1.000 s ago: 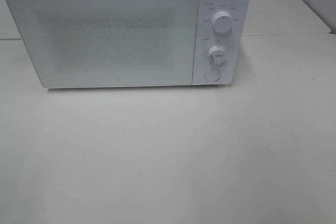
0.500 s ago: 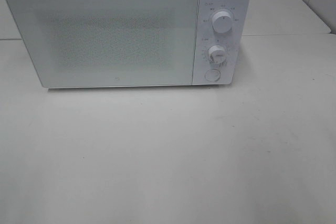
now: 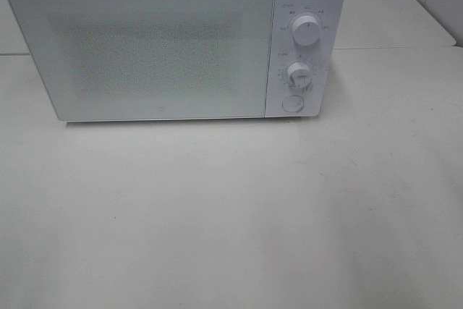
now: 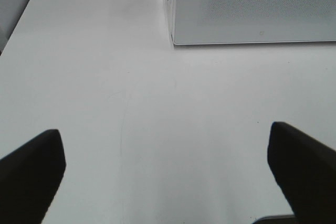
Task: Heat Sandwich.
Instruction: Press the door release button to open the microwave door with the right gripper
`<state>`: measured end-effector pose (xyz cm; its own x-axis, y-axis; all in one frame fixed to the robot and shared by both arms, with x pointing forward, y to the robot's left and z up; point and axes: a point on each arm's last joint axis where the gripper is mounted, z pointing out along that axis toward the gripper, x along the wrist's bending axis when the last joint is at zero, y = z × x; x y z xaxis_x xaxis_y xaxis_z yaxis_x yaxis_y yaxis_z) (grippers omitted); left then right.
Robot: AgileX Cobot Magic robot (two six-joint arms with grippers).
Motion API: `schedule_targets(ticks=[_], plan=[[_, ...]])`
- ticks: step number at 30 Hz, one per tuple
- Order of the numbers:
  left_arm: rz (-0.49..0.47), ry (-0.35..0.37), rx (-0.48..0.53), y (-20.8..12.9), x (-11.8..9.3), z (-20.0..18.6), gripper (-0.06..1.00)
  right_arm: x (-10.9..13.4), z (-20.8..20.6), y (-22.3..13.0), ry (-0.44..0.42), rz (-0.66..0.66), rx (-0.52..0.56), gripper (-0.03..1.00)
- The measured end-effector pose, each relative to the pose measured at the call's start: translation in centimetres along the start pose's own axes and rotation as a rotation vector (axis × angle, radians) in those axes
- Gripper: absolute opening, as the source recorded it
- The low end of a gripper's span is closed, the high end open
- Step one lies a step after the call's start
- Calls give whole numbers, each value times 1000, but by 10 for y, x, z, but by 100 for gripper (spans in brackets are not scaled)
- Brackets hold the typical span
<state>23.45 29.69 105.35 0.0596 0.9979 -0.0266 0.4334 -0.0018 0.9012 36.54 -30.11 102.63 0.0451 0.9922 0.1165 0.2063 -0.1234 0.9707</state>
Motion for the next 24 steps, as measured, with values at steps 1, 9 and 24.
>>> schedule_targets(ticks=[1,9,24], plan=[[0,0,0,0,0,0,99,0,5,0,-1,0,-7,77],[0,0,0,0,0,0,99,-1,37,-1,-5,1,-54,77],[0,0,0,0,0,0,99,8,71,-34,41,-12,-85,77]])
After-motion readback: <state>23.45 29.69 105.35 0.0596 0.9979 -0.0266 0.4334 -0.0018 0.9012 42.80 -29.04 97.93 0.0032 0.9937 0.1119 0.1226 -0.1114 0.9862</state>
